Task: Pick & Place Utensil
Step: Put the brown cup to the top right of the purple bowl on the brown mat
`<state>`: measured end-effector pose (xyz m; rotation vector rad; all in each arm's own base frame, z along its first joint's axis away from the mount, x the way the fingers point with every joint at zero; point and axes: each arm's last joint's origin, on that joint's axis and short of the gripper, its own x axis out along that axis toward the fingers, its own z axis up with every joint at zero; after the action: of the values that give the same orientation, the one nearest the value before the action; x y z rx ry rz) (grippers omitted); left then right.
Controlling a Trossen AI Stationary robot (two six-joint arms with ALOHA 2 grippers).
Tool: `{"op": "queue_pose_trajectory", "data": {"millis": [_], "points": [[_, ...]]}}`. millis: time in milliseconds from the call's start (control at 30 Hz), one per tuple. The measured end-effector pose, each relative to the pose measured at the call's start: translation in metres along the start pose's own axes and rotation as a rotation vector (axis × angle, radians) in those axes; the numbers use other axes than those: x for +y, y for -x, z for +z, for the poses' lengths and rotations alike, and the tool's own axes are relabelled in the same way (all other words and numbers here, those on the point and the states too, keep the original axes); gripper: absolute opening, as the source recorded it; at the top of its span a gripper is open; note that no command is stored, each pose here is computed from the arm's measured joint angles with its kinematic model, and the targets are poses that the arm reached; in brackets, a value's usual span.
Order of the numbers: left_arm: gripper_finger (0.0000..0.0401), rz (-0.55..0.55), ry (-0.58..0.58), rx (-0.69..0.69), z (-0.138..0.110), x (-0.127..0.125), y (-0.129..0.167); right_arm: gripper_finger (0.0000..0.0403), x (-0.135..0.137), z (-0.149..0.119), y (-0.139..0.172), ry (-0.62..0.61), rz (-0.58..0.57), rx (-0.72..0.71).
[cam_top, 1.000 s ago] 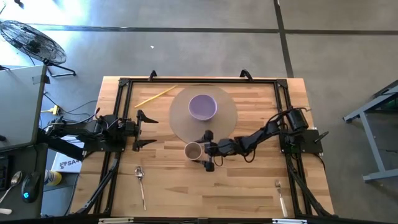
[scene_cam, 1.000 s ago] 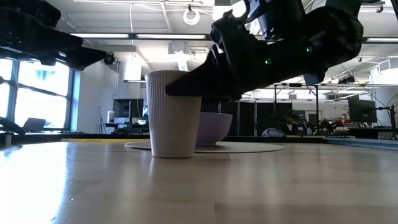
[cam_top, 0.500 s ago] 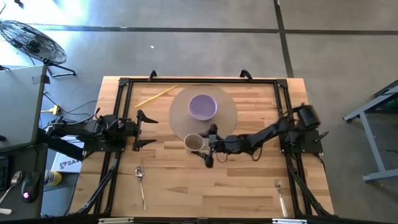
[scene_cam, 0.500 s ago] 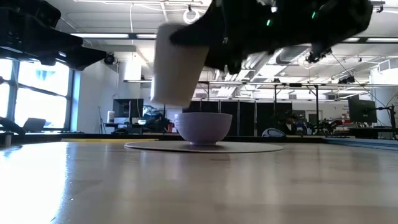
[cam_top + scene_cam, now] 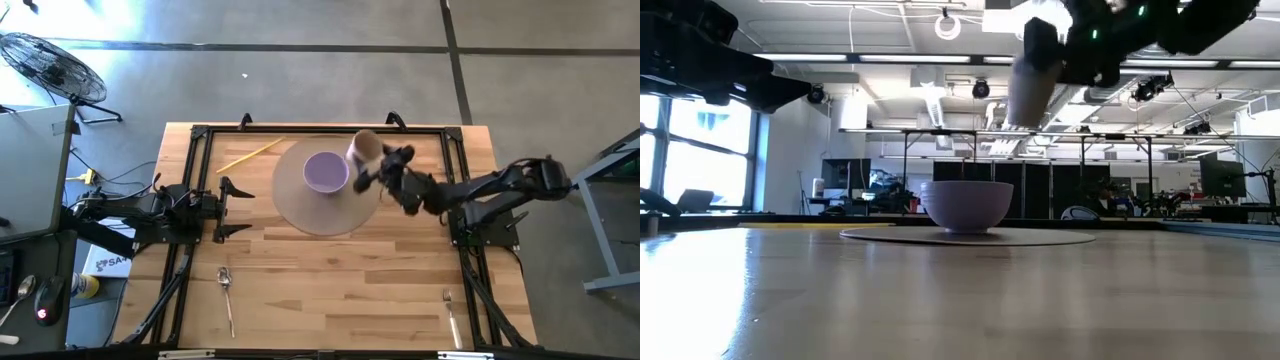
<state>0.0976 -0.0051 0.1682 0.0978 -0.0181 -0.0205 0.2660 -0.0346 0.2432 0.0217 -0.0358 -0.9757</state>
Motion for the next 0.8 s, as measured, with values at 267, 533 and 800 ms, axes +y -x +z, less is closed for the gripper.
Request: {"op": "queue_pose_trajectory", "data": {"millis": [267, 533, 800], "points": [[0.0387, 0.000, 0.000, 0.000, 0.000, 0.000, 0.000, 0.0344, -0.052, -0.047, -0.055, 0.001, -0.059, 0.172], [0.0387, 0.000, 0.000, 0.000, 0.000, 0.000, 0.000, 0.0344, -0.065, -0.088, -0.081, 0.004, -0.069, 0.247], [0.0387, 0.000, 0.000, 0.000, 0.000, 0.000, 0.000, 0.0347, -0.068, -0.106, -0.090, 0.049, -0.010, 0.270]]}}
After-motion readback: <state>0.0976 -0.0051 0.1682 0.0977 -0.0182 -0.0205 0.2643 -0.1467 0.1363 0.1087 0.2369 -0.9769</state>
